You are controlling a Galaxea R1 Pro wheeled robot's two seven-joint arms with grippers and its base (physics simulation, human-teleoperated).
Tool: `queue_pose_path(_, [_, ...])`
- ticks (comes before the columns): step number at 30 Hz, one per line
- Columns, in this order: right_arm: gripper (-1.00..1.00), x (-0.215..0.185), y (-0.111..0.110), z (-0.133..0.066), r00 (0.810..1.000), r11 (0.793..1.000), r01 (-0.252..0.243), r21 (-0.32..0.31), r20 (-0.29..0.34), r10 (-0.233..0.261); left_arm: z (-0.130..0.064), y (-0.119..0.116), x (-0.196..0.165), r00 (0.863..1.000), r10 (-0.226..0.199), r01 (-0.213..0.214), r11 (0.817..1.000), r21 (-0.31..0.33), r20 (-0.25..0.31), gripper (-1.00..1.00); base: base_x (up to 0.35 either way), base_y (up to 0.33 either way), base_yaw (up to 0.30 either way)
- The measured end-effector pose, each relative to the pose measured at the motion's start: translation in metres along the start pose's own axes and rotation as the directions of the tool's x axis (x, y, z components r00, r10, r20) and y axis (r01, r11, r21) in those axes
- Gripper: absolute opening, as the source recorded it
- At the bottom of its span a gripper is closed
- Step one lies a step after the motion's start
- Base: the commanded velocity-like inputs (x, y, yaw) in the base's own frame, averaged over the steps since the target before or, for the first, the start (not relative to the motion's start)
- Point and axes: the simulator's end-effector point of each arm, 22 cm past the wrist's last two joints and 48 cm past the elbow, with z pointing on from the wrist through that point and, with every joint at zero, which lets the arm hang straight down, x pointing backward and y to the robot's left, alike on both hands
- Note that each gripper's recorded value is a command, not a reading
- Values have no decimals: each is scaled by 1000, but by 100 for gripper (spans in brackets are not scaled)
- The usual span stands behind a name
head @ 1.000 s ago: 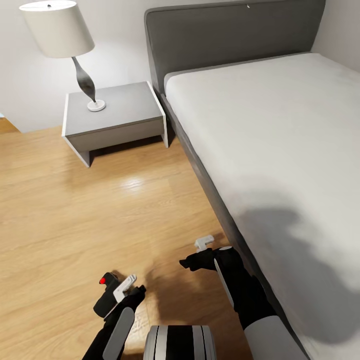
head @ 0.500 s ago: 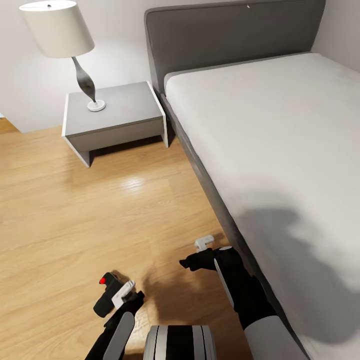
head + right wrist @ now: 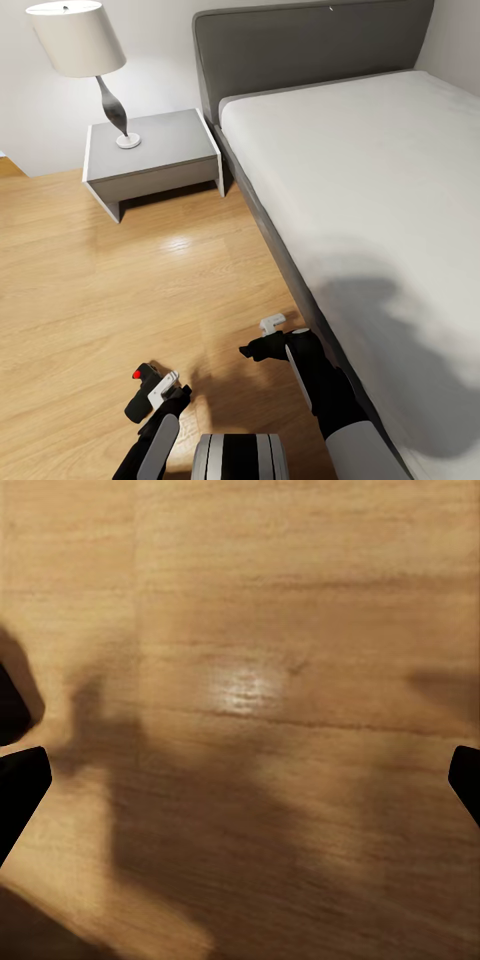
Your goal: Attach the digital camera to the camera tripod in the bedroom.
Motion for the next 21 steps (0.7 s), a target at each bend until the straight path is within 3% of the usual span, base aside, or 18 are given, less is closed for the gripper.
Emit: queue_pose_path(21, [100,-3,2,-2,1000,1000,0,-7,8,0,-1,0,-5,1000,7,-7,1000,-8,11,100,0,0,0])
